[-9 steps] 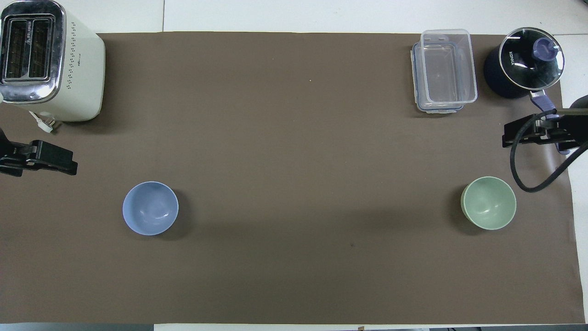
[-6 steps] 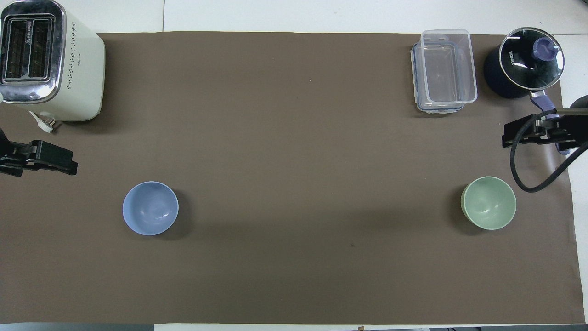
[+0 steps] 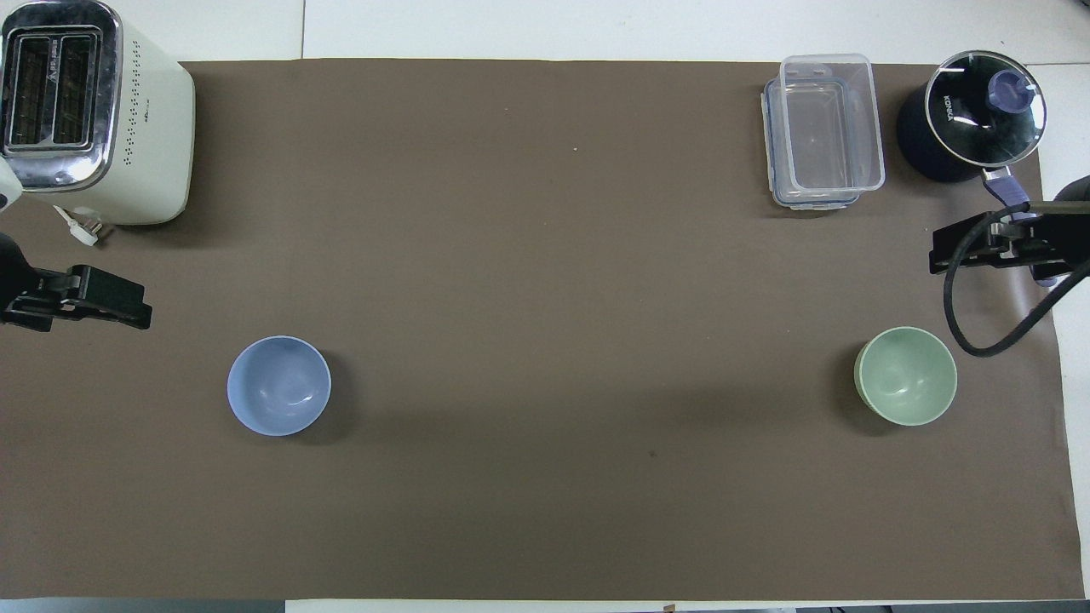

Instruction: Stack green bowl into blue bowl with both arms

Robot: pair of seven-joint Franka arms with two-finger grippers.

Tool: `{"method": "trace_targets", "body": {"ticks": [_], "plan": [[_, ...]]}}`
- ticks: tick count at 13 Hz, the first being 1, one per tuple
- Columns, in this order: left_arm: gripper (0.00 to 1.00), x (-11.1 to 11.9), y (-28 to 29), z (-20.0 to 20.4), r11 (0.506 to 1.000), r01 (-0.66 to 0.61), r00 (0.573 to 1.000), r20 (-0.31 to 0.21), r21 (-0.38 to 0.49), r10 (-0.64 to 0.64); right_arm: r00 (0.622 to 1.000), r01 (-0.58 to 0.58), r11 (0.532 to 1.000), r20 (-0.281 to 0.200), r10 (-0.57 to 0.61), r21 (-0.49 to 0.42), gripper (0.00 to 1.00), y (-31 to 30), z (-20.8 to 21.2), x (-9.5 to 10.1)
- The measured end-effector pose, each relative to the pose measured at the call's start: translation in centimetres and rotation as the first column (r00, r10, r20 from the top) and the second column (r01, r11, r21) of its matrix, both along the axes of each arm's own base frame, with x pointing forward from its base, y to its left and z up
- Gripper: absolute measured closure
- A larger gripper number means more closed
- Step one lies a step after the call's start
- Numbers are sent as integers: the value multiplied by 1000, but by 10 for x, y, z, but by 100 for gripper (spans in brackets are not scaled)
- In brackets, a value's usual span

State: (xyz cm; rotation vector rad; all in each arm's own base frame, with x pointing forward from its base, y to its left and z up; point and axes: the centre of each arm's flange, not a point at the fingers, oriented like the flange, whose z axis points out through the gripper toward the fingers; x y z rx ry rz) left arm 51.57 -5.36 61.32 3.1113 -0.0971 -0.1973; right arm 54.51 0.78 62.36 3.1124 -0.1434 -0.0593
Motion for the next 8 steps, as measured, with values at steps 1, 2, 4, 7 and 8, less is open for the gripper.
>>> {"method": "trace_targets", "body": {"ticks": [1, 2, 4, 7, 8], "plan": [[0, 1, 0, -9, 1000, -2, 1000, 25, -2, 2, 1000, 0, 1000, -1, 0, 0, 0, 0, -1, 0], [0, 1, 0, -23, 1000, -2, 999, 41, -3, 2, 1000, 0, 1000, -3, 0, 0, 0, 0, -1, 0], [0, -3, 2, -66, 1000, 28, 999, 42, -4, -28, 1000, 0, 1000, -9, 0, 0, 0, 0, -4, 0], [0, -15, 9, -151, 996, 84, 996, 22, -9, -83, 1000, 2, 1000, -15, -2, 0, 0, -1, -11, -1], [0, -21, 9, -176, 995, 96, 995, 15, -9, -96, 1000, 8, 1000, -12, -8, 0, 0, -5, -14, -1]]}}
